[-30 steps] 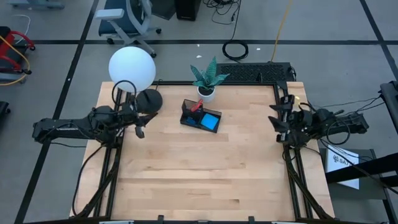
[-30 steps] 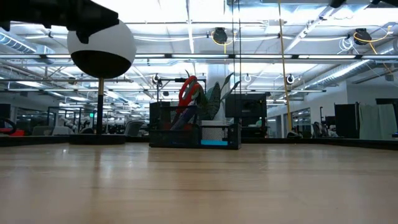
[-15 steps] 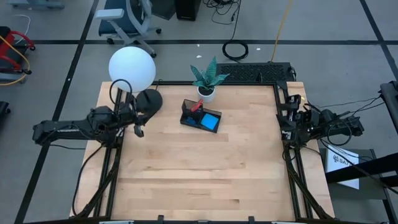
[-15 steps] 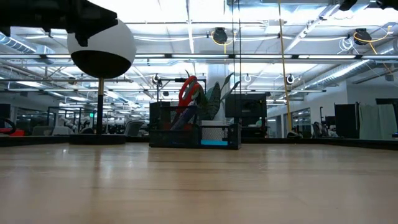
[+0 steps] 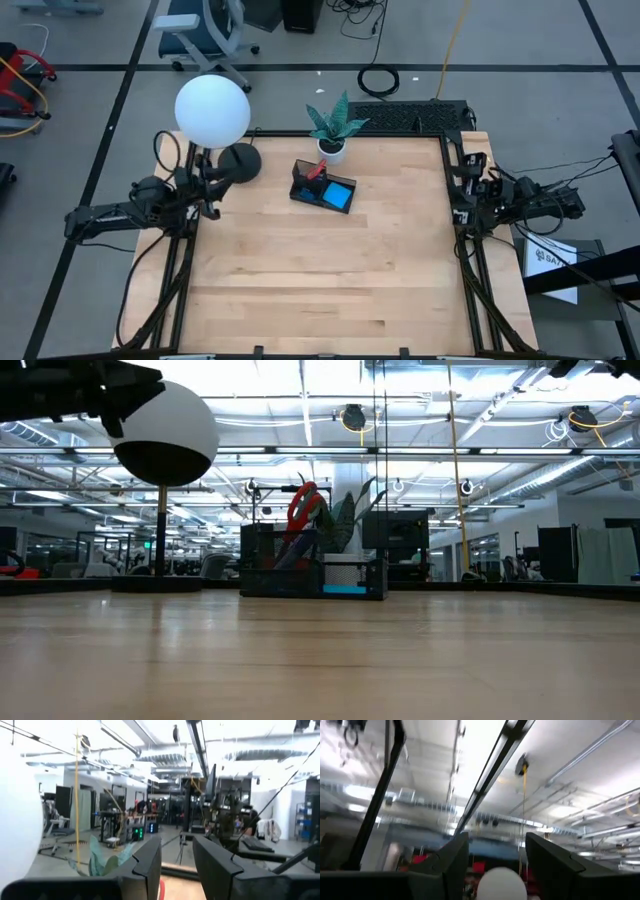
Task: Pick and place office supplies into organizer
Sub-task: Return to Home Position
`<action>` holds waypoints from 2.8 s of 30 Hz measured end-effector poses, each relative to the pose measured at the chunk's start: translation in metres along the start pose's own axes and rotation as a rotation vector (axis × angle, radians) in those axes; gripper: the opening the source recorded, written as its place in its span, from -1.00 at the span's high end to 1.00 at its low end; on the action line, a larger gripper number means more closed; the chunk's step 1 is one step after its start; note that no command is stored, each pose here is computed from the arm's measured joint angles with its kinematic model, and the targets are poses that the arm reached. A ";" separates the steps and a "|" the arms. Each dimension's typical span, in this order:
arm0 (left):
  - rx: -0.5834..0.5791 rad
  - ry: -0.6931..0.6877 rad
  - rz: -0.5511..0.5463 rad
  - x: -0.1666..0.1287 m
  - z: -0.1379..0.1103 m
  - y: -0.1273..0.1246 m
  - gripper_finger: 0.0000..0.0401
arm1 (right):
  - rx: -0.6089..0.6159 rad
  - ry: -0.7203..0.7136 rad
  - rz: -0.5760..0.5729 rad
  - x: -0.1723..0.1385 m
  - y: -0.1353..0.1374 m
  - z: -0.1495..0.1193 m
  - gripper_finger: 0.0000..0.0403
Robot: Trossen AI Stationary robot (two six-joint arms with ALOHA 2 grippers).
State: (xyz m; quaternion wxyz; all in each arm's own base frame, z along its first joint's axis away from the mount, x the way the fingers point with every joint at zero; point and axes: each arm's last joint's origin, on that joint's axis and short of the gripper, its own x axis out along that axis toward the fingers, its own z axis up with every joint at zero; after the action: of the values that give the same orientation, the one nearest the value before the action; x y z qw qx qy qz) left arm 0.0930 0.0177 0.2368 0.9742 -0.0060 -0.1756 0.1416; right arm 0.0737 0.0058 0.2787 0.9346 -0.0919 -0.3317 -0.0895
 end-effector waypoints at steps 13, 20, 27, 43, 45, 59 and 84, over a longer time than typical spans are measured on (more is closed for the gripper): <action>-0.059 -0.195 0.034 -0.018 -0.015 0.003 0.40 | 0.049 -0.309 -0.192 -0.029 -0.006 -0.009 0.07; -0.017 -0.218 0.023 -0.019 -0.013 0.000 0.40 | 0.020 -0.354 -0.108 -0.029 -0.004 -0.007 0.09; 0.009 -0.201 0.016 -0.019 -0.014 -0.003 0.40 | 0.016 -0.257 -0.151 -0.027 -0.003 -0.014 0.06; 0.082 -0.007 -0.043 -0.019 -0.032 -0.012 0.40 | -0.148 0.141 0.006 -0.024 0.012 -0.053 0.06; 0.095 0.014 -0.035 -0.019 -0.034 -0.012 0.40 | -0.178 0.178 0.022 -0.024 0.013 -0.056 0.06; 0.131 0.224 -0.054 -0.023 -0.054 -0.017 0.40 | -0.232 0.381 0.107 -0.030 0.018 -0.077 0.06; 0.208 0.288 -0.310 -0.028 -0.062 -0.026 0.40 | -0.002 0.723 0.252 -0.049 0.024 -0.107 0.08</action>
State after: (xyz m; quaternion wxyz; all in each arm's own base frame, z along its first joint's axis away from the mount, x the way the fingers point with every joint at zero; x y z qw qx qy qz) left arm 0.0965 -0.0122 0.1705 0.9947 0.1012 -0.0179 0.0055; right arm 0.1061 0.0093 0.1636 0.9949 -0.0956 0.0332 -0.0008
